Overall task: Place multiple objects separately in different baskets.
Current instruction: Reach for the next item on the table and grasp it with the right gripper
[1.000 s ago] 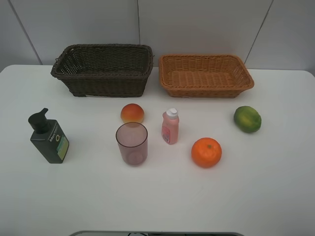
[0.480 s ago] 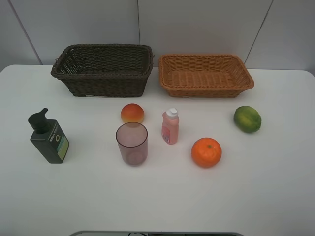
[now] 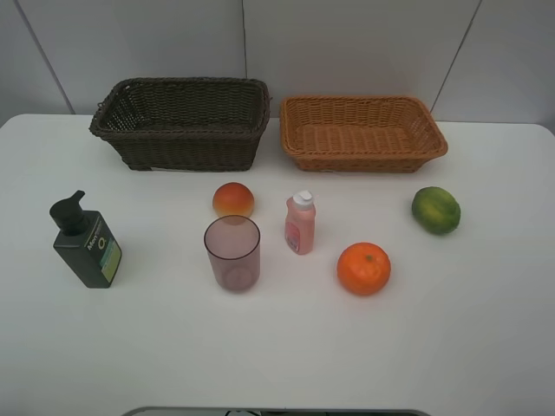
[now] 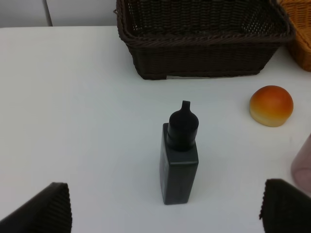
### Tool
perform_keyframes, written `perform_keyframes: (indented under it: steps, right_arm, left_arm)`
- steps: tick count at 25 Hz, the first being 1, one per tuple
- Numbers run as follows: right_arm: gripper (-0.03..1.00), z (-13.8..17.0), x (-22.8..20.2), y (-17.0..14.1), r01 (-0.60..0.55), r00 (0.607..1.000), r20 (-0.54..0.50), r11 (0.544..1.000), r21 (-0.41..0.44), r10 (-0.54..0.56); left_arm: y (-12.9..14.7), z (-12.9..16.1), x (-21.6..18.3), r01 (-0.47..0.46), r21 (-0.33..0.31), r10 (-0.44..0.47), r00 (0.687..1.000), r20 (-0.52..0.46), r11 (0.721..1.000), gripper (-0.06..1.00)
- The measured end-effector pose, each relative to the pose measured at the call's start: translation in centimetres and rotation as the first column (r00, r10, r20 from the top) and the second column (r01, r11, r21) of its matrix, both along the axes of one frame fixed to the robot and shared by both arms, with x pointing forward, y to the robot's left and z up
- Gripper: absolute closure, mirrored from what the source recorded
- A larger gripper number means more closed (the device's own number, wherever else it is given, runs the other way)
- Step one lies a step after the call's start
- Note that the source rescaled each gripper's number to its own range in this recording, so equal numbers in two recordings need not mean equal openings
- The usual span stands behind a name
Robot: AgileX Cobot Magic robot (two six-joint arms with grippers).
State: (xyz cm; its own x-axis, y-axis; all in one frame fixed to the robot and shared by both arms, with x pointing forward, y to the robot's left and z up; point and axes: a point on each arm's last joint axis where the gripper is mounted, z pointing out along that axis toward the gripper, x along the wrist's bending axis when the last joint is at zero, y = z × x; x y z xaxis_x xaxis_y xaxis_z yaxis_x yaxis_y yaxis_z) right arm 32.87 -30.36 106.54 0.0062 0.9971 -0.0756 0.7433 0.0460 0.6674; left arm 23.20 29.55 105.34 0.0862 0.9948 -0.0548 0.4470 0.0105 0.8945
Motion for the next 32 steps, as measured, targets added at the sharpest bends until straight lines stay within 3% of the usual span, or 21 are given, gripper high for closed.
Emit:
perform_keyframes:
  steps: [6,13,18,25,32]
  right_arm:
    - [0.29,0.0,7.6,0.1,-0.007,0.987,-0.162,1.000,-0.007,0.006]
    - [0.29,-1.8,15.7,0.2,-0.004,0.927,-0.374,1.000,-0.010,0.000]
    - [0.28,-2.7,19.7,0.3,-0.003,0.902,-0.432,1.000,-0.012,-0.002]
    - [0.01,-6.6,22.4,0.4,-0.012,0.858,-0.514,1.000,-0.013,0.004]
    - [-0.01,-9.7,24.2,0.9,-0.041,0.856,-0.514,0.998,0.038,0.055]
  left_arm:
    - [0.0,0.0,0.0,0.000,0.000,0.000,1.000,0.000,1.000,-0.05]
    - [0.0,0.0,0.0,0.000,0.000,0.000,1.000,0.000,1.000,-0.05]
    - [0.0,0.0,0.0,0.000,0.000,0.000,1.000,0.000,1.000,-0.05]
    - [0.0,0.0,0.0,0.000,0.000,0.000,1.000,0.000,1.000,-0.05]
    - [0.0,0.0,0.0,0.000,0.000,0.000,1.000,0.000,1.000,-0.05]
